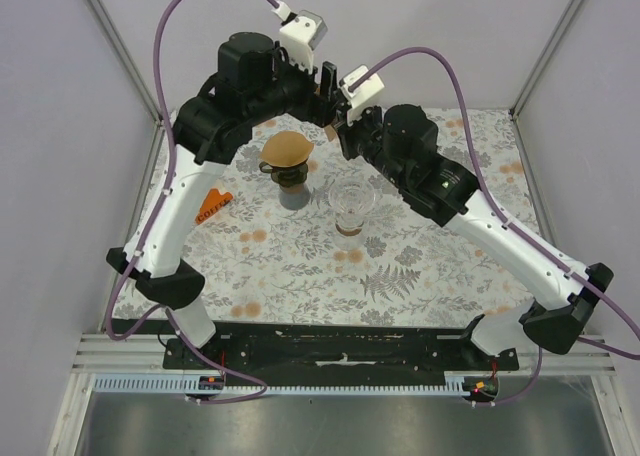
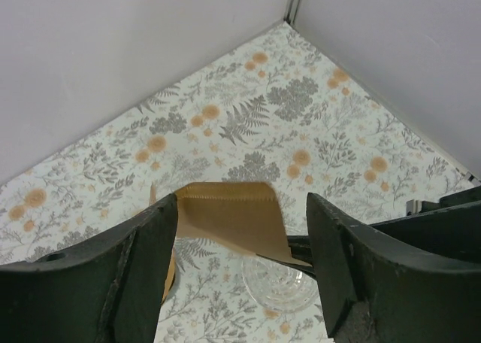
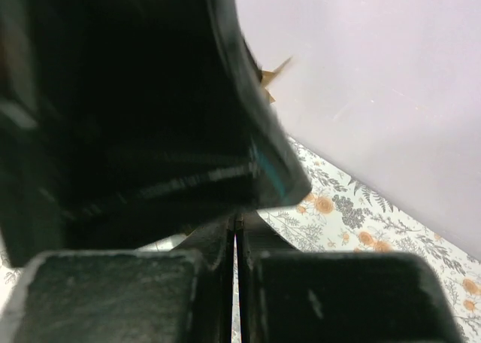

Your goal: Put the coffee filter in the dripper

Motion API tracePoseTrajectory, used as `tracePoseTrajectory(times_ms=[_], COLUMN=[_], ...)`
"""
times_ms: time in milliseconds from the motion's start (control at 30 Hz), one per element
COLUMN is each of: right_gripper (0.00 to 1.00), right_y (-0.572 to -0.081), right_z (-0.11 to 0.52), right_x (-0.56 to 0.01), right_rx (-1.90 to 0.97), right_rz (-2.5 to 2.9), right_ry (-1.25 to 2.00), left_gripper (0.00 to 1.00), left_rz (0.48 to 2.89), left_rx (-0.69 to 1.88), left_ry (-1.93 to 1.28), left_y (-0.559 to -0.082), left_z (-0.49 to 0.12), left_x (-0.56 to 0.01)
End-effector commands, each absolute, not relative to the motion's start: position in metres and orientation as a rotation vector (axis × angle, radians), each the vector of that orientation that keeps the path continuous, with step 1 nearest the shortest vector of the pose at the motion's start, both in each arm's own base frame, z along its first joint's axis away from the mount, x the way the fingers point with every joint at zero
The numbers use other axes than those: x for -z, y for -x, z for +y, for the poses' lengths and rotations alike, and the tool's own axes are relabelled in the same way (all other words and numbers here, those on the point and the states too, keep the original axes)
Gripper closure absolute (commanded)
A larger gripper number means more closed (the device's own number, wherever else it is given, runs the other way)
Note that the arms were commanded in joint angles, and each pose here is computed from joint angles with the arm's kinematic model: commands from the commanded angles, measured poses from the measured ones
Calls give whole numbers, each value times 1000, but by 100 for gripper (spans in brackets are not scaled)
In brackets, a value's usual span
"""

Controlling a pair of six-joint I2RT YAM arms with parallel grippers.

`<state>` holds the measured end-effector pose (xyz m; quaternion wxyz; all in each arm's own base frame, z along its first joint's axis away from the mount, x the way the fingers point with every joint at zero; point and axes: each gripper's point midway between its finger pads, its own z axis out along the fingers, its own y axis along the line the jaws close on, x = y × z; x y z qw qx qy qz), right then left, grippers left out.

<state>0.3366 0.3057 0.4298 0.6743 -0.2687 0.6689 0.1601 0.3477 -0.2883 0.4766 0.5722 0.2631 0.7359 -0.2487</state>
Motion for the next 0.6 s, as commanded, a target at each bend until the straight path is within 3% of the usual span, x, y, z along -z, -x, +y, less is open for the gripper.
tracePoseTrajectory(times_ms=[0, 67, 133, 200, 300, 333, 400, 467, 567], right_gripper=[100, 100, 100, 100, 100, 94, 68, 49, 27], right_y=[-340, -339, -338, -336, -325, -321, -312, -299, -272], right_z=[302, 302, 303, 304, 312, 312, 309, 302, 292], right_x=[-458, -459, -458, -459, -458, -458, -458, -459, -457], right_rx=[-359, -360, -362, -368, -407, -418, -450, -496, -605], right_rz=[1456, 1452, 1451, 1436, 1389, 1372, 1339, 1291, 1207], right_ry=[551, 552, 565, 586, 673, 702, 751, 821, 958], left_gripper=[26, 36, 63, 82, 98, 98, 98, 98, 98], left_rz=[1746, 1754, 1754, 1754, 1743, 1735, 1719, 1694, 1632], left_rx=[583, 549, 530, 534, 543, 548, 571, 616, 647], left_ry=[-610, -599, -584, -587, -593, -603, -643, -703, -846], left_y=[-336, -340, -343, -341, -340, -339, -333, -322, -305], left_z=[-284, -281, -278, -278, -279, -279, -281, -285, -289], left_x=[-473, -471, -472, -472, -476, -477, -479, -483, -486])
